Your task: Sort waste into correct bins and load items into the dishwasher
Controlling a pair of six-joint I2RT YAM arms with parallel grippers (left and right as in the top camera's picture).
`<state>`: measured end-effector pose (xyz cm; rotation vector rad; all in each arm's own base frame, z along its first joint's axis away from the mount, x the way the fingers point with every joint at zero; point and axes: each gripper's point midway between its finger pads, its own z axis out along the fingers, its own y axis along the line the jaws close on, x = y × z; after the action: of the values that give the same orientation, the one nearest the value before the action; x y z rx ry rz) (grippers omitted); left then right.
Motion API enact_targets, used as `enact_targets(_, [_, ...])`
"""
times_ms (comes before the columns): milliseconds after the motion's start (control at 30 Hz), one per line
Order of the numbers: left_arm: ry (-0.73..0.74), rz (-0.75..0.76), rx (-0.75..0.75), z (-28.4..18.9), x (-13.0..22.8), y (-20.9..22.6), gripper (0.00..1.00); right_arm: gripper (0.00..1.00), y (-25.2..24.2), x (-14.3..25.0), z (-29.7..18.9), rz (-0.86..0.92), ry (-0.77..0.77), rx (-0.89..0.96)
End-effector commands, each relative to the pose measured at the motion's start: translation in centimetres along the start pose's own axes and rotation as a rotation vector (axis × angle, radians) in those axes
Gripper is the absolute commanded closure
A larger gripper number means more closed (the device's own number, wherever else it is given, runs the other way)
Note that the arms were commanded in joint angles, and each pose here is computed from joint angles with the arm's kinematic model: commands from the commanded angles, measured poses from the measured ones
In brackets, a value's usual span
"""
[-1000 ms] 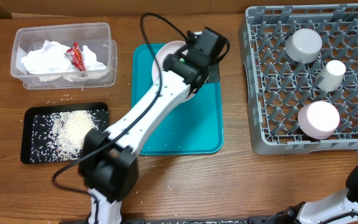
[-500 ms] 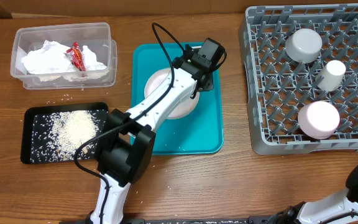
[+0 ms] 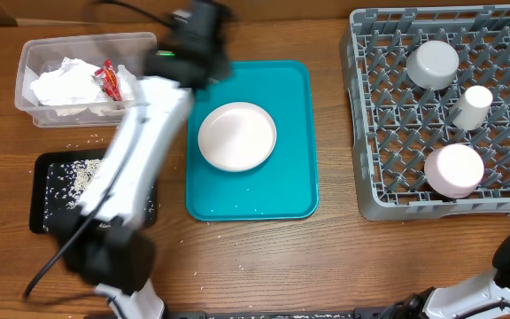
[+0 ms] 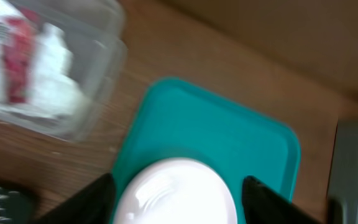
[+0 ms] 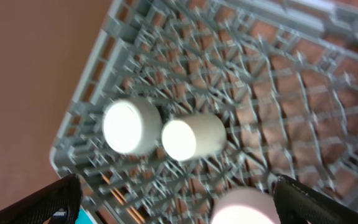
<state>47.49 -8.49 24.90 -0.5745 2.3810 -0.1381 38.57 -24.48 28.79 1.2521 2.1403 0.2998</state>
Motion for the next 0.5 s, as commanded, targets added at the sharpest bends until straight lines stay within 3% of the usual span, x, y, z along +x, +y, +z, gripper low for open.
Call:
enact_targets(0, [-0.101, -0.112, -0.033, -3.6, -4.5, 4.5, 0.0, 0.0, 2.1, -0.3, -0.4, -0.003, -0.004, -0.1])
enact_targets(133, [-0.1, -0.197, -0.083, -3.9, -6.2, 9.3, 0.0, 0.0, 5.9, 2.0, -1.1, -0.035, 0.115, -0.305])
enact_targets(233, [-0.079, -0.239, -0.139, -3.5, -6.4, 12.2, 0.0, 0.0, 9.8, 5.3, -1.4, -0.193, 0.202, -0.448])
enact_targets(367, [-0.076, -0.278, -0.18, -3.5, -6.8, 14.7, 0.0, 0.01, 14.7, 11.5, -0.6, -0.427, 0.295, -0.517])
enact_targets(467, [-0.08, -0.291, -0.19, -3.6, -7.0, 15.4, 0.0, 0.08, 17.9, 16.9, 1.1, -0.578, 0.338, -0.468])
